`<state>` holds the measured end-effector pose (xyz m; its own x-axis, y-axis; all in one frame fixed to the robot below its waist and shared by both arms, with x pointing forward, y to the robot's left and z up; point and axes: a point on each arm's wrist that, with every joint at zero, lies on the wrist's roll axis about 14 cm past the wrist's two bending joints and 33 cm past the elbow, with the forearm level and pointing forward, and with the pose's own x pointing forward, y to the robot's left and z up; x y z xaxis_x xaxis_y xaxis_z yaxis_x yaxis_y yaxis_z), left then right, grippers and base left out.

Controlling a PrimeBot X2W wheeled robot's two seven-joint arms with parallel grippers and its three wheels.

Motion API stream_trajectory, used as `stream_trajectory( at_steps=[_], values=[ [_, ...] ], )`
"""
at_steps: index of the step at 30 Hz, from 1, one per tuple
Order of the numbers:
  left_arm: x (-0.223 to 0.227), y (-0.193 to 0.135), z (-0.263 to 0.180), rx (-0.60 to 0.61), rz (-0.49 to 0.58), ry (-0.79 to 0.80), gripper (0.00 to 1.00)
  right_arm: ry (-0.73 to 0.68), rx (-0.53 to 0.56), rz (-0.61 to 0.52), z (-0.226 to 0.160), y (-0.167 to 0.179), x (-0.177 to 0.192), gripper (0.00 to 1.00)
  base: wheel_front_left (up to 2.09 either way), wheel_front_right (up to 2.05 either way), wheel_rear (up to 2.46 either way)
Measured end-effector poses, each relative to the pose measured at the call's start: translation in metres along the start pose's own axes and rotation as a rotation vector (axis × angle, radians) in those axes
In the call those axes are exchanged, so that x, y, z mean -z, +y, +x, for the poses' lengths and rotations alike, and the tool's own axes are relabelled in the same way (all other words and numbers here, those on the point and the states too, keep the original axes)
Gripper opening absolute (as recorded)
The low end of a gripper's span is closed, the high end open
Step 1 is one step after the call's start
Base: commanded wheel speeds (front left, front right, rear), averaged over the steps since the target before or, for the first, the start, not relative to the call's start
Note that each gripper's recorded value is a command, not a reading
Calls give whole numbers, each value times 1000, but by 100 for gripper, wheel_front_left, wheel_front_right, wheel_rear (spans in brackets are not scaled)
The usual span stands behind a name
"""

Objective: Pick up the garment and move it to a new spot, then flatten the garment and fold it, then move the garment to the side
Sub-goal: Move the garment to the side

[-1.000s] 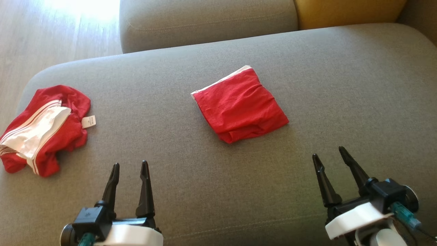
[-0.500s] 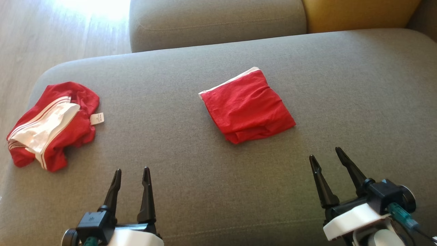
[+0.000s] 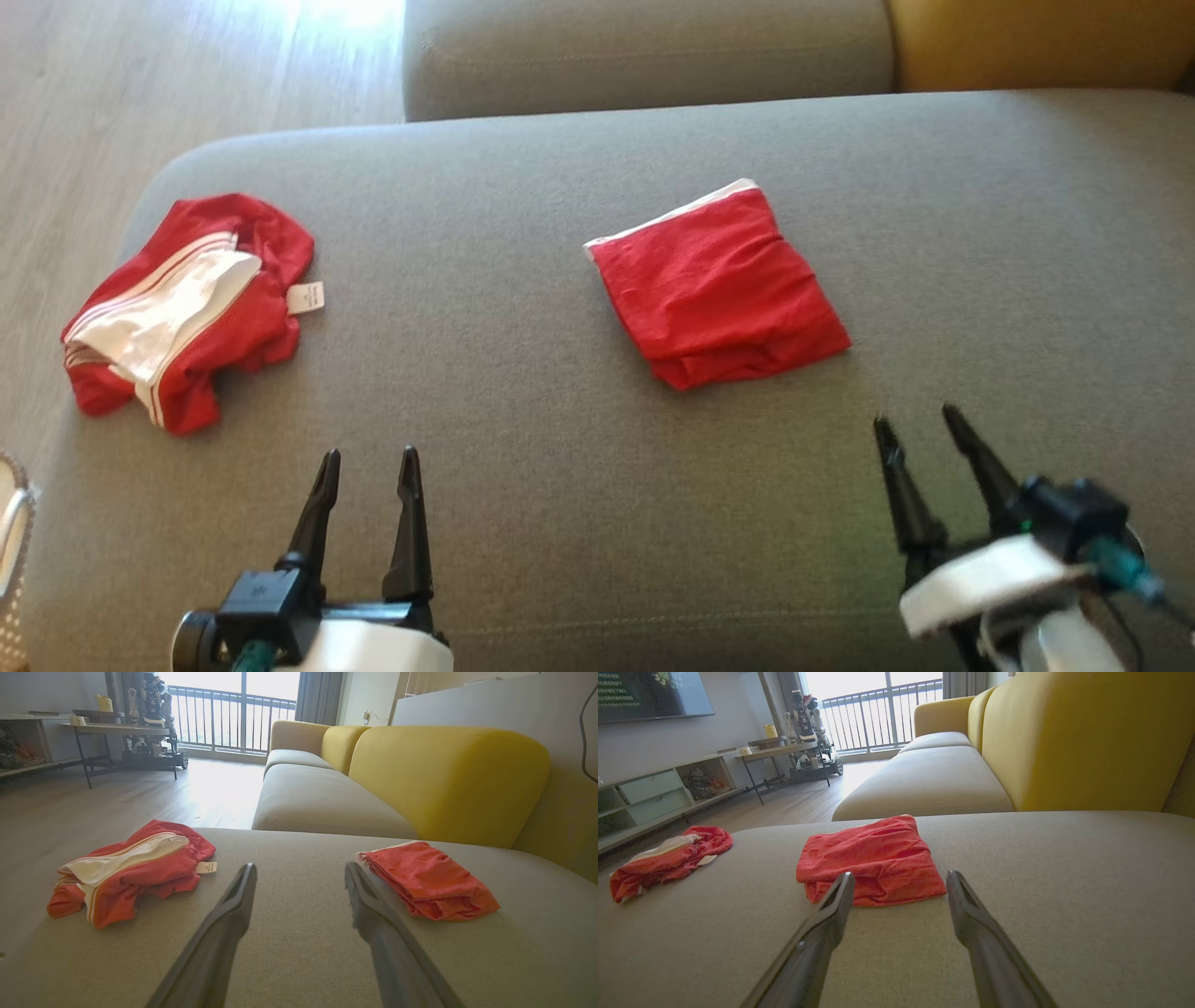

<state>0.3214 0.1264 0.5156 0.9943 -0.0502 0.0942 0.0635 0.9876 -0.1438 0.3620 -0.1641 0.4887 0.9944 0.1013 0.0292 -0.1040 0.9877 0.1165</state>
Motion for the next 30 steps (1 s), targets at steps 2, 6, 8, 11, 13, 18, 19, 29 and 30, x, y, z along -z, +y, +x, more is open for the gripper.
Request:
stream_trajectory(
  at_steps=[2,6,8,11,13,18,19,29,30],
  values=[
    [-1,1,3,-2,6,-3,100,13,12,55,13,-3,5,100,0,0,0],
    [-2,-2,15,9,14,-10,100,24,36,159,54,-16,7,100,0,0,0],
    [0,-3,20,10,12,-6,100,47,53,204,73,-26,9,100,0,0,0],
    [8,-2,20,4,11,21,100,115,55,278,98,-32,20,100,0,0,0],
    [13,-3,20,5,9,38,100,171,22,283,110,-26,29,100,0,0,0],
    [18,1,29,-9,16,52,100,321,-31,328,133,-18,57,100,0,0,0],
    [19,2,32,-10,18,54,100,343,-39,329,137,-17,61,100,0,0,0],
    [38,-4,47,21,26,104,100,452,-83,323,183,-10,86,100,0,0,0],
    [39,-5,47,23,27,105,100,465,-83,328,185,-9,90,100,0,0,0]
  ],
)
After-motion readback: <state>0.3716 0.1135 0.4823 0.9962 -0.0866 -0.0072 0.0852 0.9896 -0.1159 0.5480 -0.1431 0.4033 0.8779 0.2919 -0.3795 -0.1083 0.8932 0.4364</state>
